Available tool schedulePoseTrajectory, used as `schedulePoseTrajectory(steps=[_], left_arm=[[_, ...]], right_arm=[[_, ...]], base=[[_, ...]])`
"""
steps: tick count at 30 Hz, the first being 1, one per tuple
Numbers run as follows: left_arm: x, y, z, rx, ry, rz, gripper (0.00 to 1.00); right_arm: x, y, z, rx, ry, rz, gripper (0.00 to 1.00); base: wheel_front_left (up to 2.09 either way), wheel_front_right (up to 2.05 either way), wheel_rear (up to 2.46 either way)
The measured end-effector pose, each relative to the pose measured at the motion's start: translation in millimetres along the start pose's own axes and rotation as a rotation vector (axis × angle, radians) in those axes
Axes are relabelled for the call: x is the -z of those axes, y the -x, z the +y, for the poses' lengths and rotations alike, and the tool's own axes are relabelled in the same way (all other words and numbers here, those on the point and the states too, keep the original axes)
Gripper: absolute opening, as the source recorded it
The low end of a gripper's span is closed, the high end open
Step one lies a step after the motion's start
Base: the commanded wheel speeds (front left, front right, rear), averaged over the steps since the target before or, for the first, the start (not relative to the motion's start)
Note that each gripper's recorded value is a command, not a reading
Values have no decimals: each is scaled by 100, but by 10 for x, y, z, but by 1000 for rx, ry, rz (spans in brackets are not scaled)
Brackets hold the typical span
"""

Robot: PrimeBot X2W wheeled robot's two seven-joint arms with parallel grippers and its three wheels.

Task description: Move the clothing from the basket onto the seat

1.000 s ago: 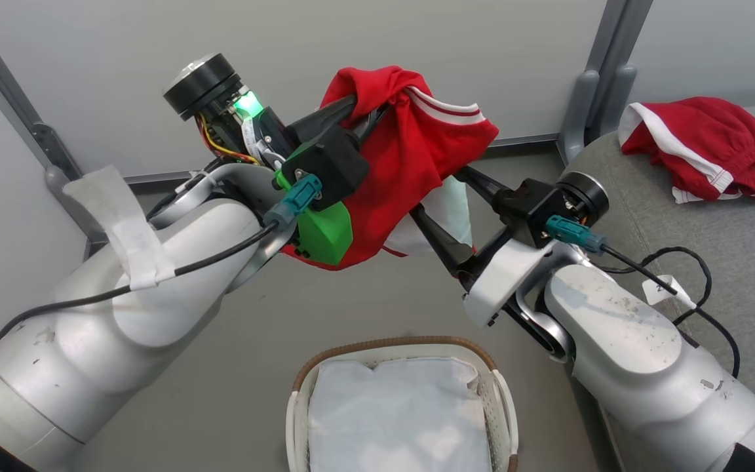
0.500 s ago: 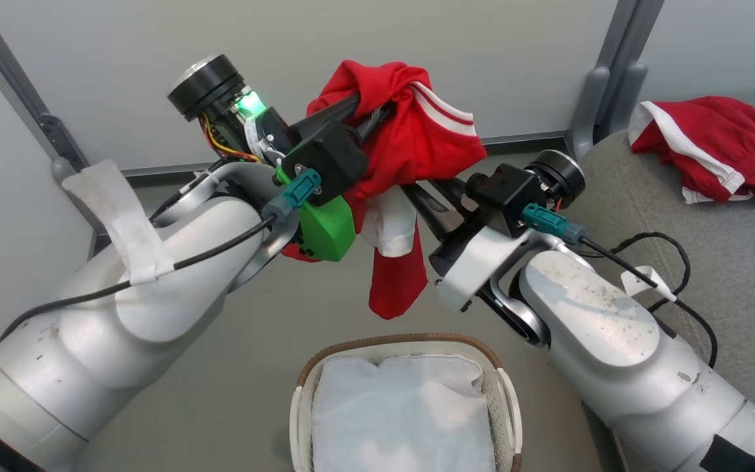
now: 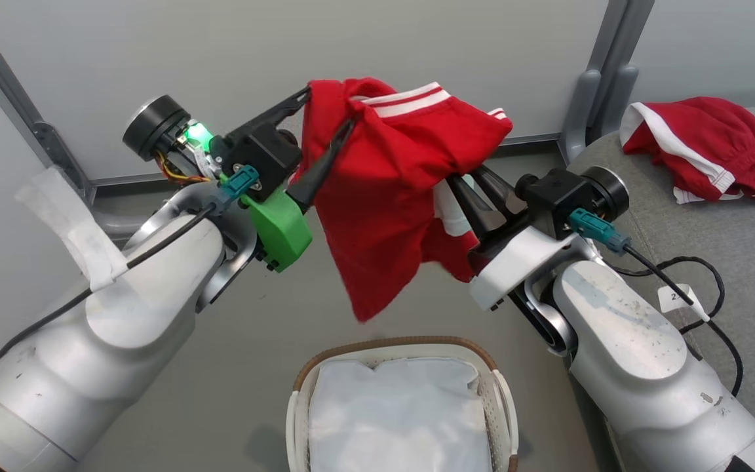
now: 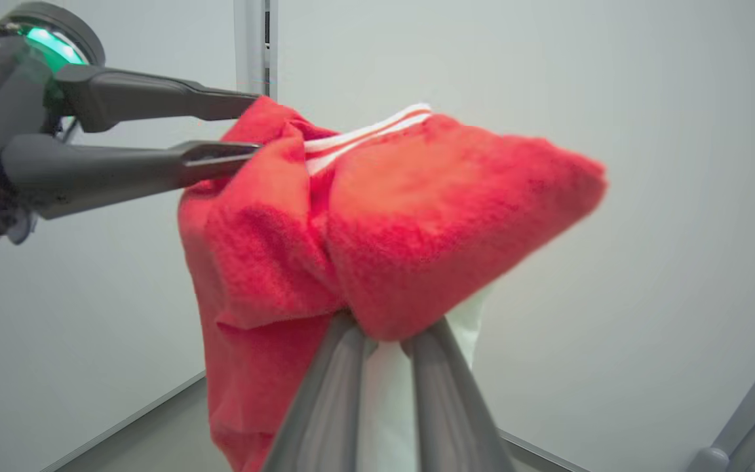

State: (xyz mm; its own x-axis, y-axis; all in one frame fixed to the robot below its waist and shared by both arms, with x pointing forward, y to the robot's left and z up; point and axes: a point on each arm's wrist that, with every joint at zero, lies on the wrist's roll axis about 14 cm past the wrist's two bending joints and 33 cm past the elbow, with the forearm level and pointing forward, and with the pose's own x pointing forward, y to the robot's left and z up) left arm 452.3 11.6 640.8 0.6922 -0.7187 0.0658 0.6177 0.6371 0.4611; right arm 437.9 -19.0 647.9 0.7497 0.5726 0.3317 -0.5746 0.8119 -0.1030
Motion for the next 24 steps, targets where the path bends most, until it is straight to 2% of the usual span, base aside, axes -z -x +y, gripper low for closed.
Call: schedulePoseTrajectory(steps=[11, 24], left_arm=[[276, 137, -107, -33, 114, 20, 100], [500, 163, -563, 4, 244, 30, 100]], right_arm=[[-92, 101, -274, 85, 19, -25, 0], [-91, 316, -642, 183, 66, -11, 0]], base=[[0, 0, 0], [0, 0, 0]])
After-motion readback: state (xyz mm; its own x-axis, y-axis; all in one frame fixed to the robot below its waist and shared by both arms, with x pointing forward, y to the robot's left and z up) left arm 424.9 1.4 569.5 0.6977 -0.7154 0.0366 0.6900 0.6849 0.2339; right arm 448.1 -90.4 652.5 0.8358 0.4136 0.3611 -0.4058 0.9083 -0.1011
